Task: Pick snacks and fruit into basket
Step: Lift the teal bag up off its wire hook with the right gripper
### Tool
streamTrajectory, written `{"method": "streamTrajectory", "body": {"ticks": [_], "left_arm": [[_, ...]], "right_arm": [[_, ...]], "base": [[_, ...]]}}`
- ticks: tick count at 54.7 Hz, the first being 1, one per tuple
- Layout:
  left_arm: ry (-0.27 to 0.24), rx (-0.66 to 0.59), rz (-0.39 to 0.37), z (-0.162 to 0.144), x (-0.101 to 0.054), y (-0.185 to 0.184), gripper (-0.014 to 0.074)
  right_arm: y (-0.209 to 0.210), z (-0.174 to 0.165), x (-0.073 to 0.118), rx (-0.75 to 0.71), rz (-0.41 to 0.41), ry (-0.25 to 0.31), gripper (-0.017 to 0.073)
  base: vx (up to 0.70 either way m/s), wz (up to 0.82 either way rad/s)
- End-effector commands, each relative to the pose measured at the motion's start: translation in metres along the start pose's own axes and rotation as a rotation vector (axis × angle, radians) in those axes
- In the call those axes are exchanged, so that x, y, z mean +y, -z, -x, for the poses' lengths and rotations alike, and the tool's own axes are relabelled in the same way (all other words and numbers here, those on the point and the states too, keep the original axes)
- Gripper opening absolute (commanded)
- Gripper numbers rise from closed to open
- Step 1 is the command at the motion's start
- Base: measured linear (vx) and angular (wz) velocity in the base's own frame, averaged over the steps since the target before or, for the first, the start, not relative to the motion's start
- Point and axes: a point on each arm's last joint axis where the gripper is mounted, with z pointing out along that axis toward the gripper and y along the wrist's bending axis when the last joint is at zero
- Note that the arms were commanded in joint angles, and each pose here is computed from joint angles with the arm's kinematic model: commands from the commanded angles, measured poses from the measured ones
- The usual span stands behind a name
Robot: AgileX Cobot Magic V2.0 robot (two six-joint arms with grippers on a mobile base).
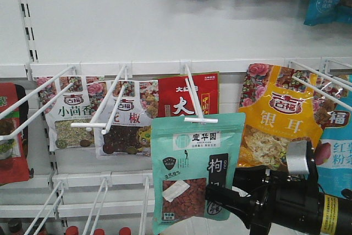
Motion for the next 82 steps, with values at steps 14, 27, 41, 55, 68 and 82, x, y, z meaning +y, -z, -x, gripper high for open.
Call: {"method": "streamTrajectory", "body": {"ticks": [14, 27, 41, 55, 68, 82], "left_arm": [[0.003, -0.103, -0.058, 0.017, -0.008, 0.001, 0.0003], [0.003, -0.103, -0.058, 0.017, -0.008, 0.001, 0.0003], [0.003, -0.103, -0.058, 0.017, -0.008, 0.001, 0.0003], [0.003, -0.103, -0.058, 0.017, -0.008, 0.001, 0.0003], [0.003, -0.103, -0.058, 0.017, -0.008, 0.001, 0.0003], [0.003, -0.103, -0.058, 0.017, -0.008, 0.001, 0.0003]], "right_arm": [[0.004, 0.032, 0.015, -0.19, 0.127, -0.002, 0.0465], [-0.002, 0.031, 0.02, -0.193, 0.147, -0.031, 0.0318], [-0.001, 0.031, 0.021, -0.184, 0.154, -0.025, -0.0016], [0.002, 0.032, 0.032, -0.088, 0.18, -0.018, -0.001], [0.011, 0.039, 0.048, 0.025, 0.14, 0.004, -0.001], [0.021, 0.04, 0.062, 0.177, 0.095, 0.017, -0.001]], "base": [[0.0, 0.0], [0.0, 0.0], [0.0, 0.0], [0.0, 0.0], [0.0, 0.0], [0.0, 0.0]]}}
